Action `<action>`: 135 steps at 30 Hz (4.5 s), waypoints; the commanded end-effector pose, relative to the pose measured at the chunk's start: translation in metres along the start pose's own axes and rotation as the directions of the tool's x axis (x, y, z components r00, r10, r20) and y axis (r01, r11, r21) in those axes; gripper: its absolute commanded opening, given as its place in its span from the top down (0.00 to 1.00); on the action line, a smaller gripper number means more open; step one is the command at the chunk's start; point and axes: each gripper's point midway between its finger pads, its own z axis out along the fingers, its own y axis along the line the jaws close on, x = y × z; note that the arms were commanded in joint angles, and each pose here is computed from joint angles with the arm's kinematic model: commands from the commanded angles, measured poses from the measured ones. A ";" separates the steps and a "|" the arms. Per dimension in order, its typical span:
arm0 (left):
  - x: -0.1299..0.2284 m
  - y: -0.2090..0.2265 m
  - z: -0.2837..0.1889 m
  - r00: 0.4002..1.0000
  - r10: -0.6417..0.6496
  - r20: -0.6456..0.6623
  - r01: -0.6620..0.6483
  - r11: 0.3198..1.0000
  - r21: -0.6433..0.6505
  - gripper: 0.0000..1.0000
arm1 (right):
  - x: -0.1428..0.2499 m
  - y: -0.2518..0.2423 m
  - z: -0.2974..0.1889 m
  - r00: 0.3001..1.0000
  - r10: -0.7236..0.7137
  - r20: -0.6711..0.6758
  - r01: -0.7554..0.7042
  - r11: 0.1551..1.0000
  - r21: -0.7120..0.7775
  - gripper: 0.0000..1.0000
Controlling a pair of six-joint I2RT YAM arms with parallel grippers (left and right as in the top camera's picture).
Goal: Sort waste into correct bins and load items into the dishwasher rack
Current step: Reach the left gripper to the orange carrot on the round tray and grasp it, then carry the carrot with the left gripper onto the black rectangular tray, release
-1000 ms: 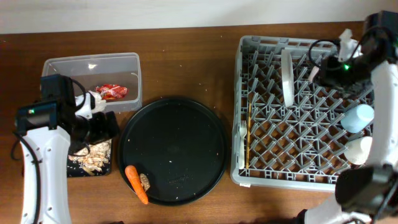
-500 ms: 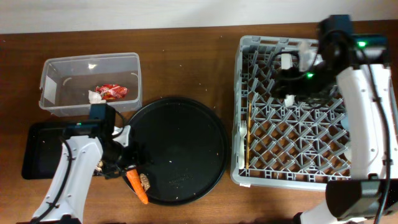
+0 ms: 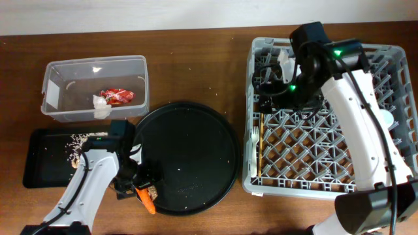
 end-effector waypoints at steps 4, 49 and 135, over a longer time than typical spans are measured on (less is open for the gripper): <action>-0.007 0.008 0.013 0.998 -0.043 0.050 0.044 0.999 -0.023 0.08 | 0.002 -0.003 0.007 1.000 0.009 -0.016 -0.008 1.000 0.018 0.01; -0.053 0.012 0.033 0.979 -0.020 0.201 0.030 0.998 -0.050 0.50 | 0.005 -0.004 0.008 1.000 0.011 -0.028 -0.011 1.000 0.019 0.00; -0.138 0.210 -0.078 0.700 -0.520 0.489 0.636 0.765 -0.097 0.99 | 0.012 -0.005 0.007 0.998 0.018 -0.057 -0.017 1.000 0.026 0.01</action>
